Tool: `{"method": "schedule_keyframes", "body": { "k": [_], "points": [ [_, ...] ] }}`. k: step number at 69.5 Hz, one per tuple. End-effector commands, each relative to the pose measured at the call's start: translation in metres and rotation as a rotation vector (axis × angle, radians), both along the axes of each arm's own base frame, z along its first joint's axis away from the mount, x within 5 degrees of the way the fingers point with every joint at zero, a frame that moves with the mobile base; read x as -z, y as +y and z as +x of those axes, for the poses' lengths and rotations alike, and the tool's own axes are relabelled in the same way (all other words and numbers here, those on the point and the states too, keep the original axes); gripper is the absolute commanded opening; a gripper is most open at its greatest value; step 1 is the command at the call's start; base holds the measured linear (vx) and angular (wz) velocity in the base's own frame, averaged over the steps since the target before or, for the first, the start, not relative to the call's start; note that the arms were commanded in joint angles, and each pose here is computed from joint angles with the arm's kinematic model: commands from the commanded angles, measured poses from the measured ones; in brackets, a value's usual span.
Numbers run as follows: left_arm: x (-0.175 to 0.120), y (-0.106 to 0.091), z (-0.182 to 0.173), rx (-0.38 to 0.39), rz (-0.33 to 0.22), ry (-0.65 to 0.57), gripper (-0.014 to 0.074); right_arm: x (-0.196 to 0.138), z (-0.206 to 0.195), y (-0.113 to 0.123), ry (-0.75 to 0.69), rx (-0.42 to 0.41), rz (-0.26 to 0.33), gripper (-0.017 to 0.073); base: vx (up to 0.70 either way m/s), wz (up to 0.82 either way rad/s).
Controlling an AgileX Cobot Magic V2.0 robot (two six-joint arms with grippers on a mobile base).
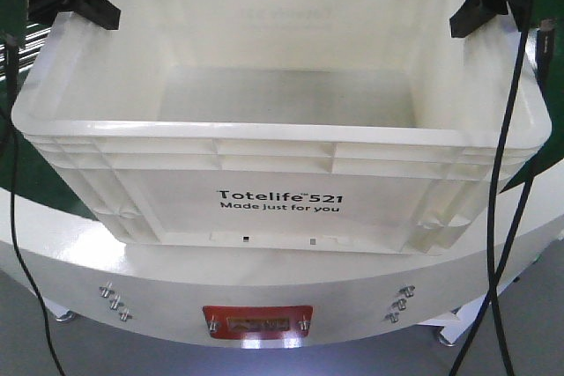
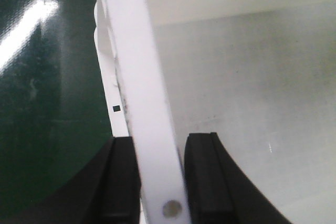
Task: Place moving items into box and shelve
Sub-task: 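Hold the crate raised with both grippers while the base drives away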
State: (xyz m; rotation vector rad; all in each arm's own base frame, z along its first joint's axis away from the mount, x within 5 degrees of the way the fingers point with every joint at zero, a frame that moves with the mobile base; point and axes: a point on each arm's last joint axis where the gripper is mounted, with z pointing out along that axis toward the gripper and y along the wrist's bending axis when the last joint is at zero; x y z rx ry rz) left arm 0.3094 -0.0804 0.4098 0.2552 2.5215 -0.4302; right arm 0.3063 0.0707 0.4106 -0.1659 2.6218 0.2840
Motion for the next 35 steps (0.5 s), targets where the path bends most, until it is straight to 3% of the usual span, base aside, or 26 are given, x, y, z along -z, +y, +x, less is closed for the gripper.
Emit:
{"method": "schedule_keyframes", "body": {
  "k": [1,35],
  "points": [
    [-0.0447,-0.0250,-0.0224,0.071,-0.295,-0.133,-0.0004,-0.0375,-0.0177,0.0216,-0.128,-0.074,0.250,-0.0004,-0.19,0.07],
    [-0.0425,-0.0255,-0.0201,0.070,-0.294,-0.126,-0.0004,-0.0375,-0.0177,0.0216,-0.128,-0.074,0.250,-0.0004,-0.20,0.12]
  ]
}}
